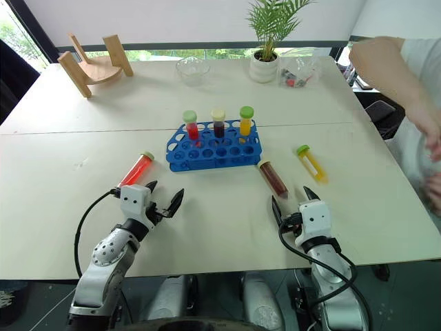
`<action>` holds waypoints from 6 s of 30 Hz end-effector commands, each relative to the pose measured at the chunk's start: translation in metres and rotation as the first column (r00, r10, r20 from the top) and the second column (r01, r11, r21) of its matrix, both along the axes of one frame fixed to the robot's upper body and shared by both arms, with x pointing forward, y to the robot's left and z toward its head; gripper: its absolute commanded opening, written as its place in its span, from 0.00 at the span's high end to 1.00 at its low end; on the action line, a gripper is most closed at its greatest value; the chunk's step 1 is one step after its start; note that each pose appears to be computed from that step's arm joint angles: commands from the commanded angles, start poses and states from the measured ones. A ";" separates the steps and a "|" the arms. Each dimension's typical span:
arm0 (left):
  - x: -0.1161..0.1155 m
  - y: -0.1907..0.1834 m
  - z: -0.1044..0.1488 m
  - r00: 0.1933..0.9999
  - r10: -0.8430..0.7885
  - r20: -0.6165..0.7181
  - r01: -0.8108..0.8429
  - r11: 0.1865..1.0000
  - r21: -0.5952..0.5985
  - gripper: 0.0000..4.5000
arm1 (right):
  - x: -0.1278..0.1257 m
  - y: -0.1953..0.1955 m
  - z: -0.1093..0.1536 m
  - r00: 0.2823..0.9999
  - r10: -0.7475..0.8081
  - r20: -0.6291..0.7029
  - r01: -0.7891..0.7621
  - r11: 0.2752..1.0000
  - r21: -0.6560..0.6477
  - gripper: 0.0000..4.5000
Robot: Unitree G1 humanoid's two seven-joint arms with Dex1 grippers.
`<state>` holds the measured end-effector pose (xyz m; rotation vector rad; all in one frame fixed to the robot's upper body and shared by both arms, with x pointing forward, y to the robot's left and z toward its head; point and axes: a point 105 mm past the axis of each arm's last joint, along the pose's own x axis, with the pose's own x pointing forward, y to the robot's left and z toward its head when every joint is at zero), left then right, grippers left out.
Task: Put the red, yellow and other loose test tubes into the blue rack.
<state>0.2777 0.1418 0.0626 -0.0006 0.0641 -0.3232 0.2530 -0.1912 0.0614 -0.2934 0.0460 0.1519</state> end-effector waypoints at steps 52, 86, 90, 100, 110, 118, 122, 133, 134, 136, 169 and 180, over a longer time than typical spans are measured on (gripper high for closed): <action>-0.021 0.003 0.113 0.536 -0.824 -0.185 0.844 0.516 0.148 0.02 | 0.105 -0.057 0.140 0.817 0.071 -0.572 -0.125 0.991 -0.056 0.00; -0.011 0.016 0.148 0.653 -0.749 -0.110 0.749 0.619 0.236 0.00 | 0.144 0.006 0.185 0.809 0.485 -0.331 -0.436 0.874 0.215 0.83; -0.010 0.015 0.148 0.677 -0.730 -0.097 0.730 0.647 0.220 0.00 | 0.111 0.055 0.212 0.786 0.606 0.124 -0.615 0.745 0.257 0.83; -0.004 0.005 0.148 0.669 -0.738 -0.088 0.736 0.642 0.216 0.00 | 0.105 0.090 0.161 0.783 0.460 0.420 -0.597 0.746 0.296 0.83; -0.007 0.002 0.148 0.661 -0.745 -0.093 0.744 0.634 0.211 0.00 | 0.124 0.092 0.130 0.814 0.428 0.392 -0.550 0.786 0.283 0.83; -0.009 0.005 0.146 0.669 -0.737 -0.100 0.738 0.642 0.207 0.00 | 0.125 0.097 0.118 0.814 0.448 0.370 -0.557 0.782 0.279 0.83; -0.009 0.004 0.146 0.671 -0.735 -0.099 0.736 0.644 0.208 0.00 | 0.125 0.104 0.117 0.805 0.464 0.369 -0.570 0.778 0.266 0.83; -0.009 0.004 0.146 0.674 -0.732 -0.095 0.732 0.648 0.210 0.00 | 0.128 0.105 0.092 0.827 0.465 0.317 -0.545 0.803 0.242 0.83; -0.009 0.003 0.146 0.674 -0.733 -0.093 0.733 0.647 0.210 0.00 | 0.129 0.104 0.089 0.830 0.462 0.313 -0.539 0.808 0.236 0.83; -0.009 0.002 0.146 0.673 -0.734 -0.091 0.734 0.646 0.210 0.00 | 0.128 0.104 0.085 0.832 0.465 0.303 -0.537 0.811 0.230 0.72; -0.006 -0.006 0.134 0.682 -0.729 -0.062 0.723 0.658 0.210 0.00 | 0.097 0.059 0.062 0.575 0.305 -0.759 -0.440 0.898 0.027 0.42; -0.006 0.002 0.138 0.701 -0.710 -0.073 0.705 0.673 0.221 0.00 | 0.036 0.088 0.120 0.468 0.642 -0.607 -0.725 0.672 0.151 0.81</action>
